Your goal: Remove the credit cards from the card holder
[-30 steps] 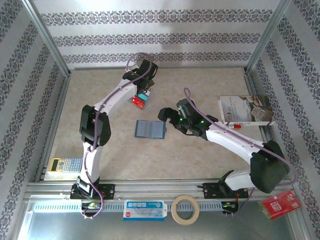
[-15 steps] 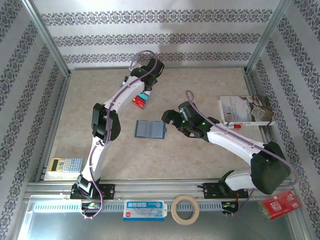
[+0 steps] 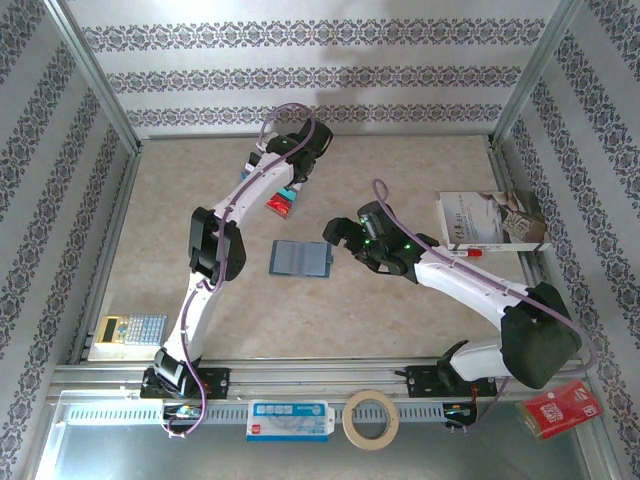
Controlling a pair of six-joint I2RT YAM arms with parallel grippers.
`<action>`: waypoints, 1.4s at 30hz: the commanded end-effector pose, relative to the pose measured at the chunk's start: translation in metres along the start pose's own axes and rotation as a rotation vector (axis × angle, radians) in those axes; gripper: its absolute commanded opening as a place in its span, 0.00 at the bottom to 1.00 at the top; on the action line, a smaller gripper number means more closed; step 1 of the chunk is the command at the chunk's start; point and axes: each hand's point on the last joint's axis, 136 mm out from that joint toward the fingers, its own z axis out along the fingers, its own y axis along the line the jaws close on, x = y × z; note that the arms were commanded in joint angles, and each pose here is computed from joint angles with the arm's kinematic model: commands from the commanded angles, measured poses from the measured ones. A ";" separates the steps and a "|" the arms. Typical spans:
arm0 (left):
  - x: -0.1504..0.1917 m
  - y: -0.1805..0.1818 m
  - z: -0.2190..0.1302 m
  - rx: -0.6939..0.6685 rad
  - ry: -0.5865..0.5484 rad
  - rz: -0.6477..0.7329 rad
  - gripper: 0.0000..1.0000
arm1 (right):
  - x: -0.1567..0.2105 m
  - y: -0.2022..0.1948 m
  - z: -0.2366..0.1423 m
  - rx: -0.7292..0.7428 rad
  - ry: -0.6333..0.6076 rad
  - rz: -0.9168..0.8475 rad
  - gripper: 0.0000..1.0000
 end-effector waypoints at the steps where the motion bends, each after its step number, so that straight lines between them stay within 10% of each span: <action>1: 0.012 0.004 0.004 -0.040 -0.002 -0.005 0.00 | -0.003 0.004 -0.001 -0.026 -0.005 0.010 0.98; 42: 0.020 -0.033 0.006 0.106 0.027 0.128 0.24 | 0.002 0.009 0.005 -0.054 0.022 0.009 0.98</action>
